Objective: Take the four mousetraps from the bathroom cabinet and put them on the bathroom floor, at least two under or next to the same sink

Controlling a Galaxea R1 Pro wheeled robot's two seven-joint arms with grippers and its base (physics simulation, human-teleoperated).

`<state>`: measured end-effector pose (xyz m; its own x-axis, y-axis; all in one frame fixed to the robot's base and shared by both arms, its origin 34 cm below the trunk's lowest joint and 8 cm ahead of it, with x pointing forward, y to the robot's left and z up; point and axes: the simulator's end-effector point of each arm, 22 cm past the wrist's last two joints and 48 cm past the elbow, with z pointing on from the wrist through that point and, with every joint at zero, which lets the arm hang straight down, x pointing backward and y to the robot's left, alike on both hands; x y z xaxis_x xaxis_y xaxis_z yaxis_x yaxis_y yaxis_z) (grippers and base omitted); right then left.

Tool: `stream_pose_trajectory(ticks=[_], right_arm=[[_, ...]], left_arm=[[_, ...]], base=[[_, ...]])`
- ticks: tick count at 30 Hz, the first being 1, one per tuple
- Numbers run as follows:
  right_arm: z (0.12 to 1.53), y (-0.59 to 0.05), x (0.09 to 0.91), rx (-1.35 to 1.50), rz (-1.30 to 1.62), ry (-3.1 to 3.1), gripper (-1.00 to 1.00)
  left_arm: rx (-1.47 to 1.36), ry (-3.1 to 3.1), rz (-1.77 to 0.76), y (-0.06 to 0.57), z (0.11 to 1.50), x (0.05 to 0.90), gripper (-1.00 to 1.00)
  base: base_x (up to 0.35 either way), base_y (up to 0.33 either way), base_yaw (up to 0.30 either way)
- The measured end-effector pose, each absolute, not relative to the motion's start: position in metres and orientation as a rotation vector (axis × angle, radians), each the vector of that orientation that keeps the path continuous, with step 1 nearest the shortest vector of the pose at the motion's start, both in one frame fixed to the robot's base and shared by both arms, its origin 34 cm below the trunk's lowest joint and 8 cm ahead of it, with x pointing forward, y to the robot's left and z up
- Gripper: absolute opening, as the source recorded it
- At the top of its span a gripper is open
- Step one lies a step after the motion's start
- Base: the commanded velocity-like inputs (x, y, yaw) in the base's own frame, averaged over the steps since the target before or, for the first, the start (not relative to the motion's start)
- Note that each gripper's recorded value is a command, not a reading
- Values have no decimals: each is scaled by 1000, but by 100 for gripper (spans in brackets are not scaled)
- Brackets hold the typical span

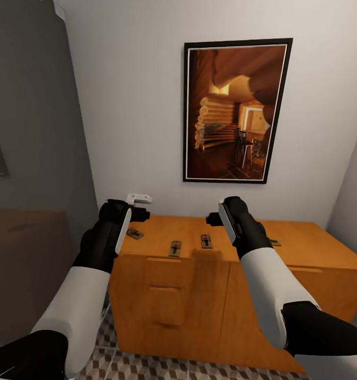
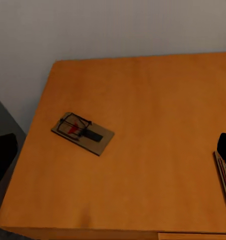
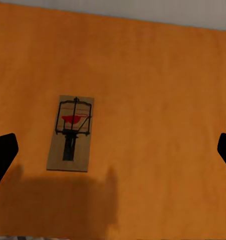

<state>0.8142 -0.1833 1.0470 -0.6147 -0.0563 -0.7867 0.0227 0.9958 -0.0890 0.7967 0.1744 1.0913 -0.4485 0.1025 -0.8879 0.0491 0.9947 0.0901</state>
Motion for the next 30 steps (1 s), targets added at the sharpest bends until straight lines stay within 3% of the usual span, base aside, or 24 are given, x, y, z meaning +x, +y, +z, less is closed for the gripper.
stream_pose_trajectory(ticks=[6, 16, 30], right_arm=[[1046, -183, 814, -24, -111, 2231, 100], [1038, -182, 814, -28, -110, 2250, 100], [1035, -182, 813, -30, -114, 2260, 100]], left_arm=[[106, 2036, 61, 175, 1092, 797, 100], [106, 2040, 55, 174, 1090, 797, 100], [108, 2042, 54, 173, 1090, 797, 100]], base=[[230, 0, 0], [35, 7, 0], [117, 186, 0]])
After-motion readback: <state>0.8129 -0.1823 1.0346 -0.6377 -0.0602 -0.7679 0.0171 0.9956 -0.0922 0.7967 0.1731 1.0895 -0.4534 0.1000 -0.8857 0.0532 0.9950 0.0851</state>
